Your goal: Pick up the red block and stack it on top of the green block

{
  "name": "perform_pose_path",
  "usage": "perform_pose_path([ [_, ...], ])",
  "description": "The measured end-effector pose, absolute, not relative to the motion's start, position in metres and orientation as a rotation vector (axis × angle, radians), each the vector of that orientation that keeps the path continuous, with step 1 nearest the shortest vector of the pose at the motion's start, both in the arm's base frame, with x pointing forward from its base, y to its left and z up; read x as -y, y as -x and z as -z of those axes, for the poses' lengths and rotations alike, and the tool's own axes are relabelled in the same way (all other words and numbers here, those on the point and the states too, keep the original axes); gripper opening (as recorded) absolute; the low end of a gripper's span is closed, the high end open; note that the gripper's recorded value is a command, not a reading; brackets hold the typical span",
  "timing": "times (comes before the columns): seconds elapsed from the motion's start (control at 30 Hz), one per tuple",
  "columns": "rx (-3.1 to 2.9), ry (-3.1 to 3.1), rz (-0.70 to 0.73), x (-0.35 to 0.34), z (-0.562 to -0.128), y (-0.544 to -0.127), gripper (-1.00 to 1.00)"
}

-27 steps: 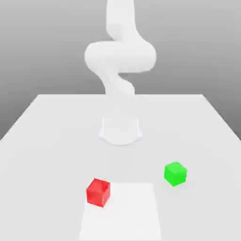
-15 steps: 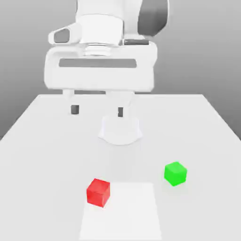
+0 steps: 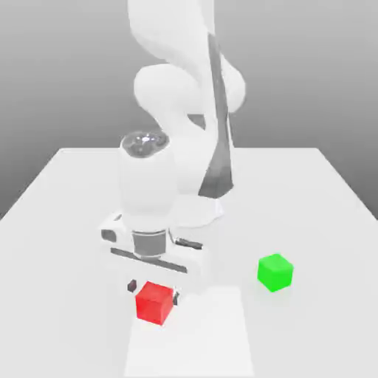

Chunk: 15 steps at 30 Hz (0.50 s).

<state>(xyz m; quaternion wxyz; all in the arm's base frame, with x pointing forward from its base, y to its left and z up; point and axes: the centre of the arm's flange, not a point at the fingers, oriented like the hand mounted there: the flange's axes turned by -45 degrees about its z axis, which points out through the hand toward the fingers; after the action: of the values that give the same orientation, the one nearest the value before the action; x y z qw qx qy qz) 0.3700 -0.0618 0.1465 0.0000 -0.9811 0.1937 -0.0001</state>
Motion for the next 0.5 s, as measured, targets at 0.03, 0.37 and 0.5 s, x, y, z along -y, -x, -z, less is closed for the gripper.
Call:
perform_pose_path([
  [0.03, -0.609, 3.082, 0.0, 0.062, -0.147, -0.37, -1.0],
  [0.37, -0.609, 3.082, 0.001, 0.062, -0.188, -0.371, -1.0],
  [0.5, -0.491, 3.09, 0.005, 0.034, -0.215, -0.37, -1.0],
])
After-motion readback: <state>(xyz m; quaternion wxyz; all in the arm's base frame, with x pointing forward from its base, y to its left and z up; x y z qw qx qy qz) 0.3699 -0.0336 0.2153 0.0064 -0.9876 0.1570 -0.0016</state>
